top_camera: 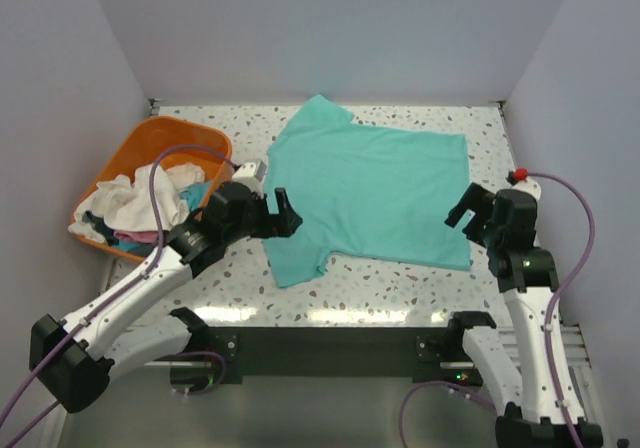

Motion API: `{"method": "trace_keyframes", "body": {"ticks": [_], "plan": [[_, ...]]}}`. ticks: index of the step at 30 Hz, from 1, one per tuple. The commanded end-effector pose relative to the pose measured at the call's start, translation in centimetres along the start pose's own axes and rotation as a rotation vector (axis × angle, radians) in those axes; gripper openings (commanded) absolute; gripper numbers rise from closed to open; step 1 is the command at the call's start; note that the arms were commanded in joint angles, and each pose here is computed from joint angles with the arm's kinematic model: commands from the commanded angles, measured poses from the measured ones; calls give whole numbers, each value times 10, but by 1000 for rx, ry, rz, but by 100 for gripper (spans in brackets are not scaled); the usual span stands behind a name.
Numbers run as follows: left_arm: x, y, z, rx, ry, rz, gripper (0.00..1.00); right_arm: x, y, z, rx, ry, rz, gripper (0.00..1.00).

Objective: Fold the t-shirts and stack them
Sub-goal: Flatten the tshirt out

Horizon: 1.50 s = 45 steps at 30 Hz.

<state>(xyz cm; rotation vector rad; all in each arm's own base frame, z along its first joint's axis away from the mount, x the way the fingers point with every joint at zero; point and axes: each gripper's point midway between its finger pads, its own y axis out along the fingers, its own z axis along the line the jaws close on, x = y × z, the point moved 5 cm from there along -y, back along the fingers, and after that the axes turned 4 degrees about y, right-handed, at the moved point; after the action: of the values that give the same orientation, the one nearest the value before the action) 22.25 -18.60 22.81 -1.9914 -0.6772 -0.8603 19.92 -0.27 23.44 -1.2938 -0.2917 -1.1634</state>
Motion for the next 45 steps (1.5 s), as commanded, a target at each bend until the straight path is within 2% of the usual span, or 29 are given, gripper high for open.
{"method": "trace_keyframes", "body": {"ticks": [1, 2, 5, 9, 13, 14, 18, 22, 24, 27, 30, 31, 32, 36, 40, 44, 45], "plan": [[-63, -15, 37, 175, -136, 116, 100, -29, -12, -22, -66, 52, 36, 99], [-88, -18, 46, 193, -145, 177, 100, -32, -14, -24, -61, 57, 25, 99], [-122, -20, 52, 148, -207, 223, 100, -41, -17, -33, -75, 87, -5, 99], [-145, -14, 55, 136, -264, 259, 98, -46, -13, -36, -101, 107, 16, 99], [-146, -5, 57, 160, -262, 263, 90, -52, -5, -43, -188, 114, 68, 99], [-144, -3, 57, 173, -257, 258, 84, -51, -5, -43, -199, 122, 69, 98], [-154, 7, 52, 170, -248, 307, 70, -52, 0, -47, -241, 143, 66, 99], [-166, 11, 43, 149, -228, 349, 61, -54, 3, -47, -247, 141, 78, 99], [-171, 11, 43, 161, -228, 359, 61, -54, 4, -48, -262, 143, 76, 99], [-175, 15, 46, 189, -225, 366, 47, -55, 5, -48, -263, 144, 84, 99], [-178, 21, 47, 203, -224, 369, 18, -56, 5, -50, -277, 149, 87, 99], [-180, 22, 49, 215, -223, 372, 5, -57, 5, -51, -289, 163, 87, 98], [-179, 23, 50, 233, -225, 362, 0, -56, 4, -51, -300, 170, 84, 99], [-169, 21, 53, 262, -227, 310, 0, -64, 1, -59, -391, 245, 109, 99], [-152, 15, 50, 259, -205, 252, 0, -84, 20, -51, -322, 330, 157, 99], [-150, 14, 47, 241, -183, 271, 0, -102, 36, -57, -342, 354, 175, 98], [-151, 14, 47, 238, -180, 275, 0, -102, 39, -59, -350, 354, 160, 94]]}}
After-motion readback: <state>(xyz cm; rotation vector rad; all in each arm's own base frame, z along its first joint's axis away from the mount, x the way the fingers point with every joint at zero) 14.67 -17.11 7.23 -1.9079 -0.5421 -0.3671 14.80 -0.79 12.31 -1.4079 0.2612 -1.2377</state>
